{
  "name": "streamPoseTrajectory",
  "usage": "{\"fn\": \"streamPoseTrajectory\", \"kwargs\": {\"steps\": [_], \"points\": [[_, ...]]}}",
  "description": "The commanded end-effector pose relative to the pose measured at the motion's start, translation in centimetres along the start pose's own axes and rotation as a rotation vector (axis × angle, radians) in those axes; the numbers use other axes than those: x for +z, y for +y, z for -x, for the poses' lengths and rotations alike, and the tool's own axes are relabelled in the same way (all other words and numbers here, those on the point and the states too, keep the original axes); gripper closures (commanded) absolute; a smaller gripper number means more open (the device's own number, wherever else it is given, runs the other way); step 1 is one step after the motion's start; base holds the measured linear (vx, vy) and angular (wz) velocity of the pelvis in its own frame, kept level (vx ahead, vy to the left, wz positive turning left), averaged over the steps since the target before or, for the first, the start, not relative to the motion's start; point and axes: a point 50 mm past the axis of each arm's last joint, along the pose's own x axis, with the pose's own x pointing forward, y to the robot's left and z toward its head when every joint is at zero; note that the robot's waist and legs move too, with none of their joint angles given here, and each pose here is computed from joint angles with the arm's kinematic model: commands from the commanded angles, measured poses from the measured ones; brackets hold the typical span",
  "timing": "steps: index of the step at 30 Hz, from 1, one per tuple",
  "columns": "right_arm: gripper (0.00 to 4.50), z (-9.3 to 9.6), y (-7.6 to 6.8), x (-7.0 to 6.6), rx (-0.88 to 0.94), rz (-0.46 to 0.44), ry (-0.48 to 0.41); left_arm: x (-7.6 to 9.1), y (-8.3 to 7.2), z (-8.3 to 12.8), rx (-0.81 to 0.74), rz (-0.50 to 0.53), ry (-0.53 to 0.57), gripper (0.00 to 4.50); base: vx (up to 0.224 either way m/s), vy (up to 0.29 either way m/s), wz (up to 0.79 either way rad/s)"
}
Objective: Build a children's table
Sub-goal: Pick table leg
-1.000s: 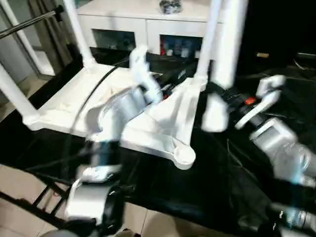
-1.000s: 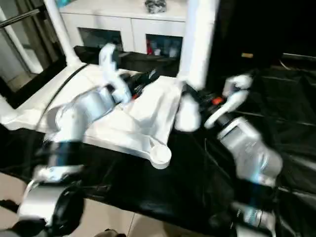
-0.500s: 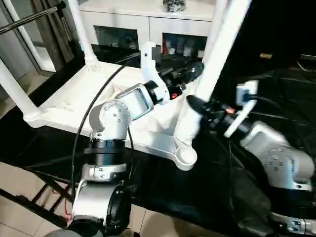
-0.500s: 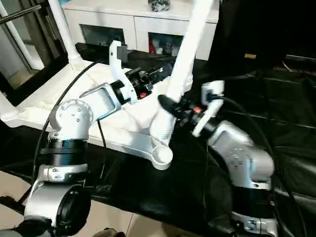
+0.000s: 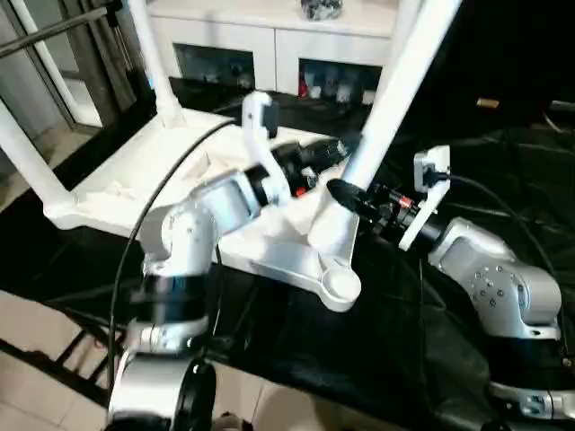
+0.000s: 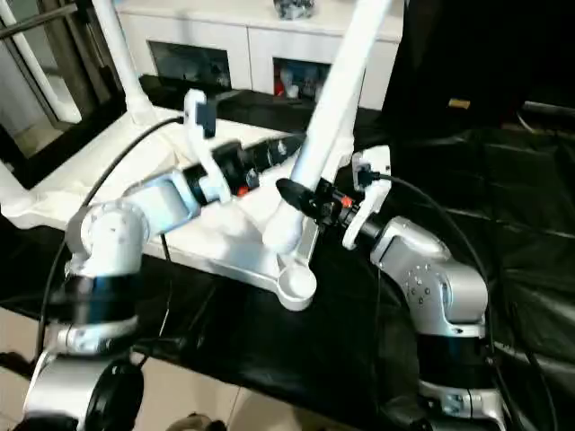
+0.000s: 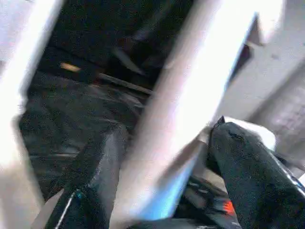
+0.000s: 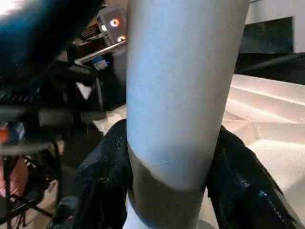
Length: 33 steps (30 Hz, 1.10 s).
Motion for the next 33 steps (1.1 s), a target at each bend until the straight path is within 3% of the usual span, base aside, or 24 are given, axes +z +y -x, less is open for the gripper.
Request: {"fn": "streamPoseTrajectory", "kwargs": {"steps": [1,4,10,12,15,17,20,22,26,33], "points": [[2.66,-0.2,0.7,1.6,0.046,0.042,-0.026,0.4,-0.3,0.2,-0.034,-0.017,-0.025,0.82,0.0,0.0,0.0],[2.66,0.0,1.0,1.8,0.09,0.062,0.002,0.4,-0.2,0.3,-0.03,-0.055,-0.025,0.61,0.0,0.0,0.0],[2.67,0.3,2.7,0.9,0.219,0.146,0.14,-0.3,0.4,-0.2,0.047,-0.098,0.028,0.16,0.0,0.0,0.0],[2.67,-0.2,2.8,0.5,0.195,0.179,0.161,-0.4,1.0,-0.8,0.136,-0.07,0.012,0.66,0.0,0.0,0.0],[2.67,-0.9,2.5,0.5,0.123,0.209,0.152,-0.2,1.7,-1.2,0.243,-0.038,-0.039,0.58,0.0,0.0,0.0],[2.67,-1.3,2.3,0.6,0.086,0.213,0.139,0.3,2.3,-1.1,0.331,-0.027,-0.082,1.15,0.0,0.0,0.0],[2.67,-1.9,1.9,0.8,0.003,0.213,0.105,1.1,3.4,-0.7,0.517,0.048,-0.191,1.14,0.0,0.0,0.0],[2.67,-2.0,1.8,0.9,-0.02,0.217,0.094,1.1,3.4,-0.7,0.526,0.075,-0.202,1.58,0.0,0.0,0.0],[2.67,-2.6,1.9,0.9,-0.045,0.214,0.076,1.0,2.6,-1.1,0.497,0.099,-0.205,1.6,0.0,0.0,0.0],[2.67,-3.3,2.3,1.0,-0.07,0.202,0.046,0.7,1.7,-1.8,0.435,0.178,-0.244,2.35,0.0,0.0,0.0]]}}
